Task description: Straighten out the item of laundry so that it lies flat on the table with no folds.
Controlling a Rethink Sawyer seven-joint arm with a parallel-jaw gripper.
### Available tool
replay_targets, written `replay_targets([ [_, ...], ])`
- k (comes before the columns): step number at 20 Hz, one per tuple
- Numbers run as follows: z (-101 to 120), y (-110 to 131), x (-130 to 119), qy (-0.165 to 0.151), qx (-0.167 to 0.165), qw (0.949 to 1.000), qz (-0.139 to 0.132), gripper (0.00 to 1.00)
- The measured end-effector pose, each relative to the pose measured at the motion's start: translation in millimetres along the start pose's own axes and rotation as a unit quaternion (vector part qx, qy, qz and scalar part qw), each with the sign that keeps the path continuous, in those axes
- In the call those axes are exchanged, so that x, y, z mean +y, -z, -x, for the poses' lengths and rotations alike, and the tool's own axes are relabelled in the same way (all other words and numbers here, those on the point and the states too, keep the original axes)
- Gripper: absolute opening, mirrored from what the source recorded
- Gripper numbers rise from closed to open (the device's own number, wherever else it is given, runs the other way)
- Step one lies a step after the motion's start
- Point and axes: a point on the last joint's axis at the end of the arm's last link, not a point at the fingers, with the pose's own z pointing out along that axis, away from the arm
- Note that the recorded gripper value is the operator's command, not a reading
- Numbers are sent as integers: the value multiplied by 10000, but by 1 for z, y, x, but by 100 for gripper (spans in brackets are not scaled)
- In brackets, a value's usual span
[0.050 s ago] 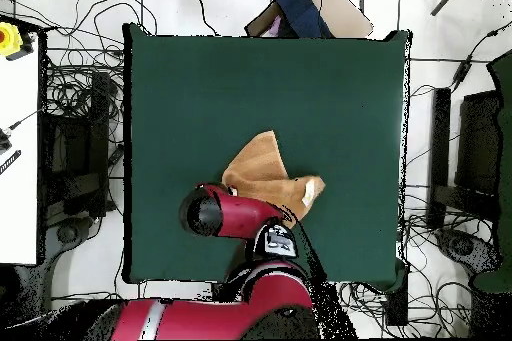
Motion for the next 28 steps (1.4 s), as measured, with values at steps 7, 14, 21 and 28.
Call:
replay_targets([
  [7,-11,-11,9,321,-422,9975,-467,0],
  [14,-15,-13,9,481,-615,9950,-629,0],
  [21,-17,-15,-16,458,-726,9923,-889,0],
  [28,-15,-13,-59,225,-775,9919,-982,100],
])
